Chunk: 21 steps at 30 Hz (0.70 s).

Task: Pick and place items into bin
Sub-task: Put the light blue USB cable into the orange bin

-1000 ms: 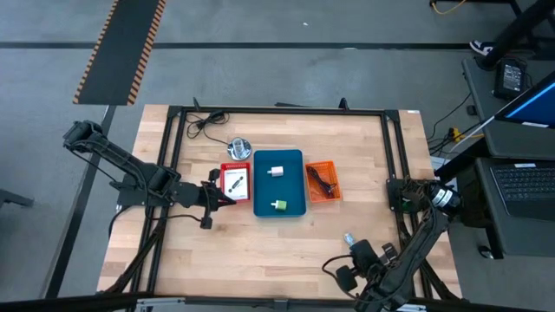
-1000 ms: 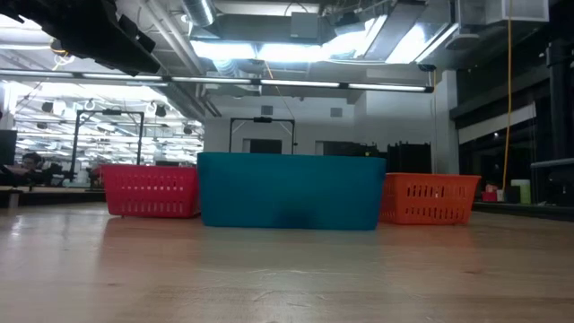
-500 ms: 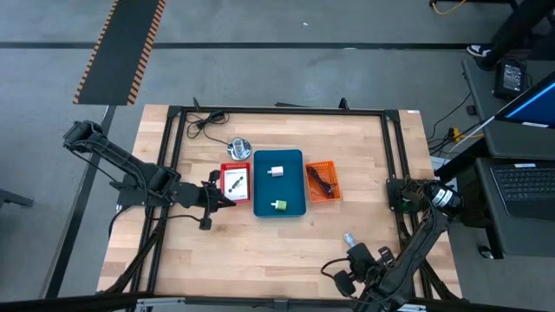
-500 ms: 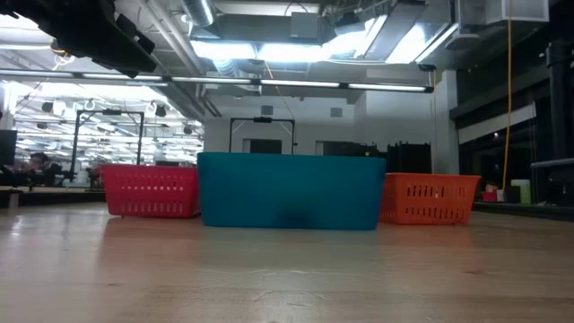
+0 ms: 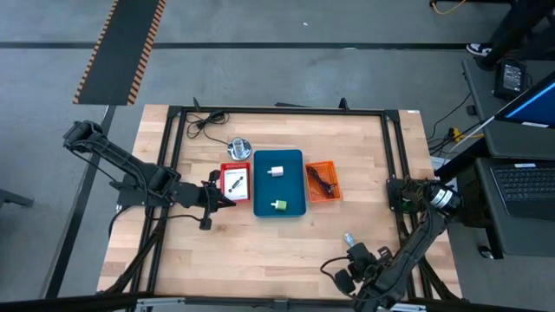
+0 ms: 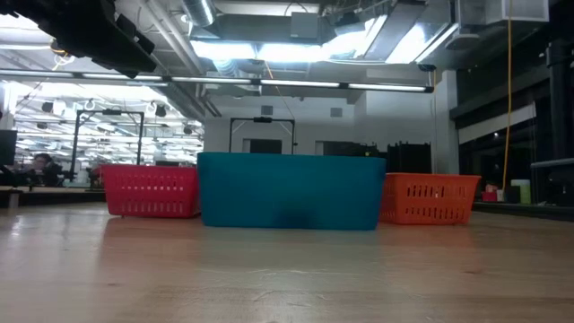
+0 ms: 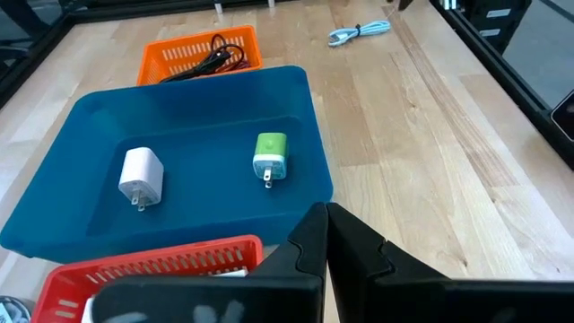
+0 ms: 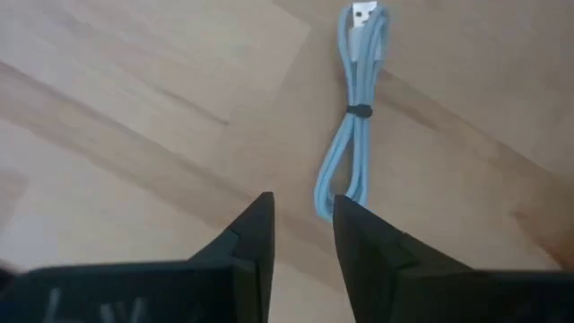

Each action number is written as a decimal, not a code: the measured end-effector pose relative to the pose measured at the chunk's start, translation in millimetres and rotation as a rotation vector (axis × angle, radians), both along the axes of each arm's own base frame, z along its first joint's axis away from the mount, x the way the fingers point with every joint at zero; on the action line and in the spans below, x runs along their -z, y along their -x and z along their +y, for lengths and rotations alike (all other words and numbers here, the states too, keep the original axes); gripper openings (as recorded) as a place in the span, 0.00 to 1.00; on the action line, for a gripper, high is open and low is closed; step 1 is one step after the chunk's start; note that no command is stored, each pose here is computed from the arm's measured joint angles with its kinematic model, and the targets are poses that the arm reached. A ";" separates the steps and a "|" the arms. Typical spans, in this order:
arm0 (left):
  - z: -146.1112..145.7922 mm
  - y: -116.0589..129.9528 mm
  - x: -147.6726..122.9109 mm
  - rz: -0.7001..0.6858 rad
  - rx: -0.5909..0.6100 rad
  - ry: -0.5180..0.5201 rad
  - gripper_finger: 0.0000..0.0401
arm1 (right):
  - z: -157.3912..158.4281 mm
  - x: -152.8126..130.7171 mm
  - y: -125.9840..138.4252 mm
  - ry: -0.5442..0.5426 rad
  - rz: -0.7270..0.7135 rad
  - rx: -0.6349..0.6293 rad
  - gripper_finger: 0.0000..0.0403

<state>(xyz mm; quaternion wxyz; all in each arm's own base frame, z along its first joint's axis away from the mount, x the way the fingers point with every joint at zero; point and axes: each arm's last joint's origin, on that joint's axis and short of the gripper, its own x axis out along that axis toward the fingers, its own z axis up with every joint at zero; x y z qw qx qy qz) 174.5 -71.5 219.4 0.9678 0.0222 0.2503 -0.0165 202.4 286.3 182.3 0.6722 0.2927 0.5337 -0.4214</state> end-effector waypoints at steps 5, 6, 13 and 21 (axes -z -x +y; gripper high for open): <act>0.0 0.0 0.0 0.000 -0.004 0.007 0.01 | -7.0 12.0 4.8 0.039 0.026 0.000 0.24; 0.0 0.0 0.0 0.000 -0.004 0.007 0.01 | -8.4 13.9 5.7 0.048 0.032 0.000 0.24; 0.0 0.0 0.0 0.000 -0.004 0.007 0.01 | -14.9 26.8 8.8 0.065 0.043 0.003 0.23; -0.1 -0.4 -0.6 -0.007 -0.005 0.011 0.01 | -27.9 41.8 -2.2 0.045 0.055 -0.049 0.23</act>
